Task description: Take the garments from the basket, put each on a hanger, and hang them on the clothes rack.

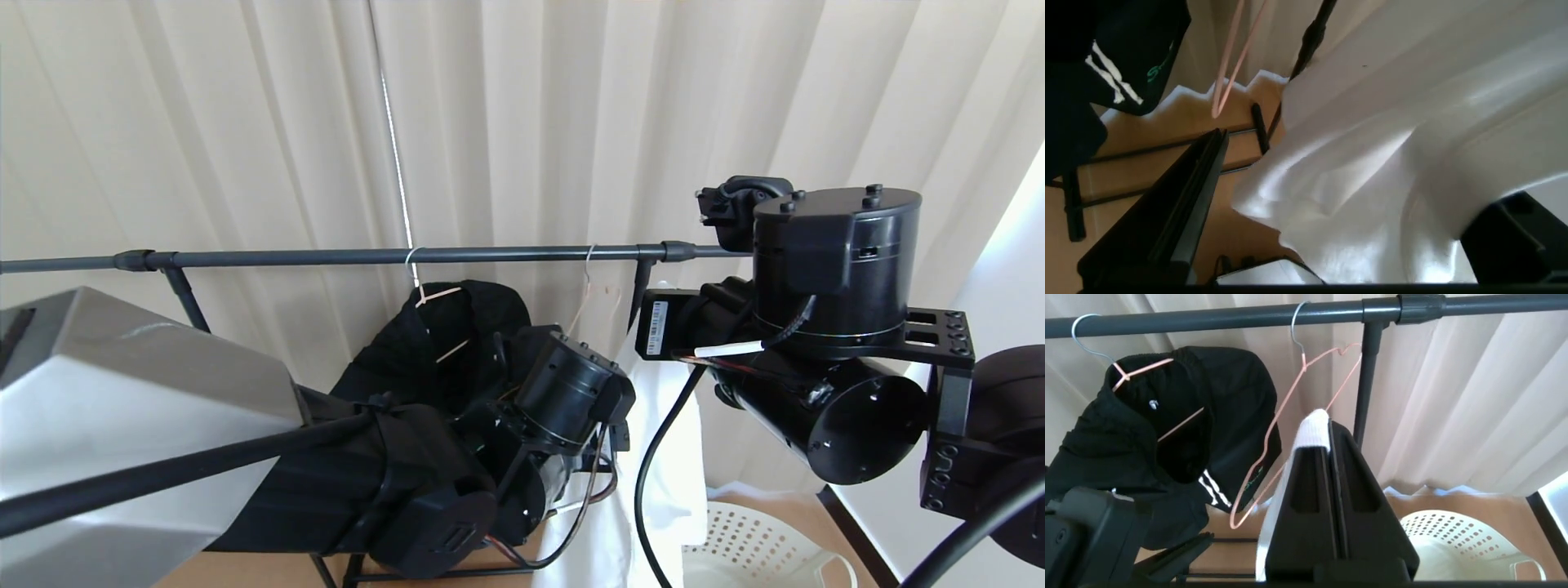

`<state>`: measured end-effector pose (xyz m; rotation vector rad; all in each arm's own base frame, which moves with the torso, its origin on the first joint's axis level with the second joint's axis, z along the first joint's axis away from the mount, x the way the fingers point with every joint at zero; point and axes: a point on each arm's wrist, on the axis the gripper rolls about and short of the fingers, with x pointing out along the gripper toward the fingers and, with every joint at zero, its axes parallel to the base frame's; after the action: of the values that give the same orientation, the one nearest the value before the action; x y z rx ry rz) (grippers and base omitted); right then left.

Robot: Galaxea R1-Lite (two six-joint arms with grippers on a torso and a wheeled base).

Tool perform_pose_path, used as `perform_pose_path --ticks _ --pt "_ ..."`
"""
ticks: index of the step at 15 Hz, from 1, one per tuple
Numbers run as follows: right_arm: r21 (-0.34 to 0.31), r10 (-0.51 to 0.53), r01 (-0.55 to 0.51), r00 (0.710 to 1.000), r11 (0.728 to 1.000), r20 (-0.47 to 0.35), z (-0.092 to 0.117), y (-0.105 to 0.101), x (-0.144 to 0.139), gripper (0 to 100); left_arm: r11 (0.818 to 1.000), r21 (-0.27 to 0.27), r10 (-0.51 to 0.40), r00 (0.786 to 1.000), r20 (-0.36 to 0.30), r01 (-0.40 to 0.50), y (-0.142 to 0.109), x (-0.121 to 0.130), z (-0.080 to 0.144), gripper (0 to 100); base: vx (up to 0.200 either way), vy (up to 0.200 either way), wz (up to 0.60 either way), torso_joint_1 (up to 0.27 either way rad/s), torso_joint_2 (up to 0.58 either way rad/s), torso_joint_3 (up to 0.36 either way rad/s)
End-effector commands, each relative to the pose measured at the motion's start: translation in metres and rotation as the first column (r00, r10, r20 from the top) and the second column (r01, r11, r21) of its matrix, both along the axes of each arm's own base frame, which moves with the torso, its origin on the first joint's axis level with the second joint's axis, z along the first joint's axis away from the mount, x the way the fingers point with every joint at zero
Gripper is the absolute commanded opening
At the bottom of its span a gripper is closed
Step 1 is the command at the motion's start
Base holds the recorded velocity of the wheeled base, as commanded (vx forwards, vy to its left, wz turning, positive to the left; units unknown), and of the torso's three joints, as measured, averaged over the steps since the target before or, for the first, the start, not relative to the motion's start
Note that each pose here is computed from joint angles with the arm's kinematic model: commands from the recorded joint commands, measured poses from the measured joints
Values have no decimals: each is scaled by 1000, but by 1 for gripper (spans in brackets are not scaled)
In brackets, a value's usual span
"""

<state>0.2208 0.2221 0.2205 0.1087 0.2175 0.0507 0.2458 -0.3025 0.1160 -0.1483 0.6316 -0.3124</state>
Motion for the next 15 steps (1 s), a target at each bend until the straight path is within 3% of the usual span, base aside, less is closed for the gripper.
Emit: perform_pose_path --ticks 1,9,15 --pt "4 -3 3 1000 1000 4 2 -1 -1 0 1000 25 9 1000 -14 -9 6 -2 -6 100 0 0 0 0 0 0" --pt "14 -37 37 999 999 19 8 -11 3 0 993 102 63 995 -72 -56 28 6 -32 100 0 0 0 0 0 0" --pt "17 -73 73 997 997 25 11 -21 9 0 986 137 102 991 -84 -90 42 6 -38 100 0 0 0 0 0 0"
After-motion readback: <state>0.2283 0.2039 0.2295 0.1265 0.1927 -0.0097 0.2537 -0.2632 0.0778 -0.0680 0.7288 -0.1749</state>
